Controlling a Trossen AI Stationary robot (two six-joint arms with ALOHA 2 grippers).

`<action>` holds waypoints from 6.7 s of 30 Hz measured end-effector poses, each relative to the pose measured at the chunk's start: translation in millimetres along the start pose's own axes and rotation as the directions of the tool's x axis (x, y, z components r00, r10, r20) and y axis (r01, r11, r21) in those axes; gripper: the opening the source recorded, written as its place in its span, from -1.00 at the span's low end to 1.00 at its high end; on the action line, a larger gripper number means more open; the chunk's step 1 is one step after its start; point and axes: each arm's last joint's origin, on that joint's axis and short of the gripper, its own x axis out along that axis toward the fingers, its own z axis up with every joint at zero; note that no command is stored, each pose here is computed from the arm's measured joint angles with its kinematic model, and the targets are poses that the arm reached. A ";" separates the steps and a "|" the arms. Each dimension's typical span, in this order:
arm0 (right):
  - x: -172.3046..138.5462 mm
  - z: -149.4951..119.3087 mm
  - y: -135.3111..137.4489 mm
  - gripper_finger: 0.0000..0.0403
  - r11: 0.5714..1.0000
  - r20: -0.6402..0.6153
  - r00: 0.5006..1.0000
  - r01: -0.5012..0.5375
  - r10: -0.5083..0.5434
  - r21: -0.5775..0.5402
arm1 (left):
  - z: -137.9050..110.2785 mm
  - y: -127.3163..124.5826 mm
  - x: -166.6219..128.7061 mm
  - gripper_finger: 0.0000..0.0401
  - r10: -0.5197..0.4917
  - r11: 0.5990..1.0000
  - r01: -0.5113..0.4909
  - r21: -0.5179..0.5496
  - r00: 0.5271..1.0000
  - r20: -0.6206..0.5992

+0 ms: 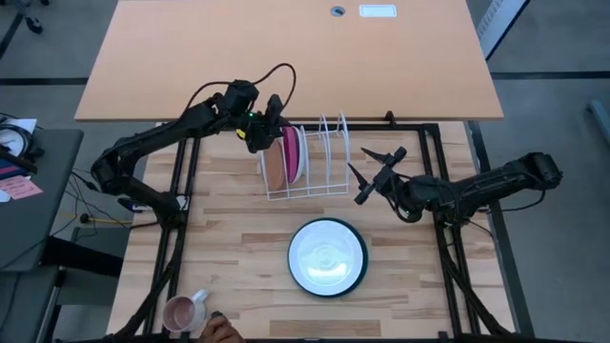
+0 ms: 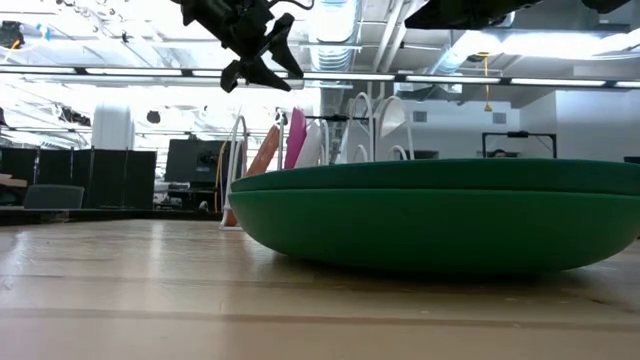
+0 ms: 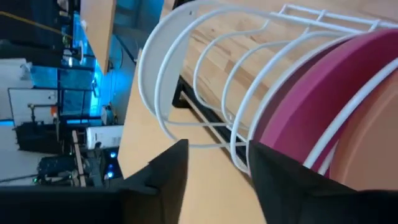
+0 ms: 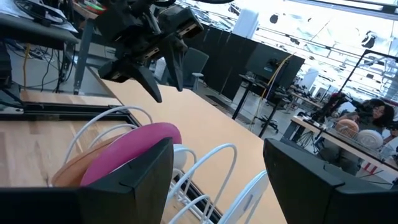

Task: Sort dishes
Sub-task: Put the pink plate in the dish rack, then adjust the dish rack, then put the white plate in the dish rack

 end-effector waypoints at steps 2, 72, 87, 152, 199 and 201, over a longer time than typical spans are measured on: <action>0.0 0.0 0.0 0.27 1.000 0.000 1.000 0.000 0.000 0.001 | -0.3 -0.8 2.8 -0.32 -0.005 1.000 0.005 0.005 1.000 0.014; -7.5 19.4 5.2 0.27 0.909 0.013 0.998 -0.058 0.057 0.414 | 133.0 -43.7 -50.3 -1.00 -0.382 0.451 0.406 -0.795 0.893 0.240; -68.7 67.2 27.6 0.27 0.780 0.127 0.933 -0.352 0.337 0.517 | 198.3 -57.9 -66.6 -1.00 -0.340 0.541 0.422 -0.727 0.901 0.270; -70.8 73.8 26.5 0.27 0.873 0.071 0.927 -0.371 0.368 0.318 | 108.0 -108.3 0.4 0.32 -0.099 -0.021 -0.505 -0.863 0.860 -0.501; -72.3 72.2 27.6 0.27 0.879 0.061 0.924 -0.378 0.378 0.290 | 95.1 -109.7 -32.5 0.38 -0.098 0.148 -0.617 -0.773 0.769 -0.632; -72.3 72.2 27.6 0.27 0.879 0.060 0.924 -0.379 0.378 0.290 | 92.6 -109.4 -47.0 0.38 -0.093 0.124 -0.631 -0.766 0.761 -0.642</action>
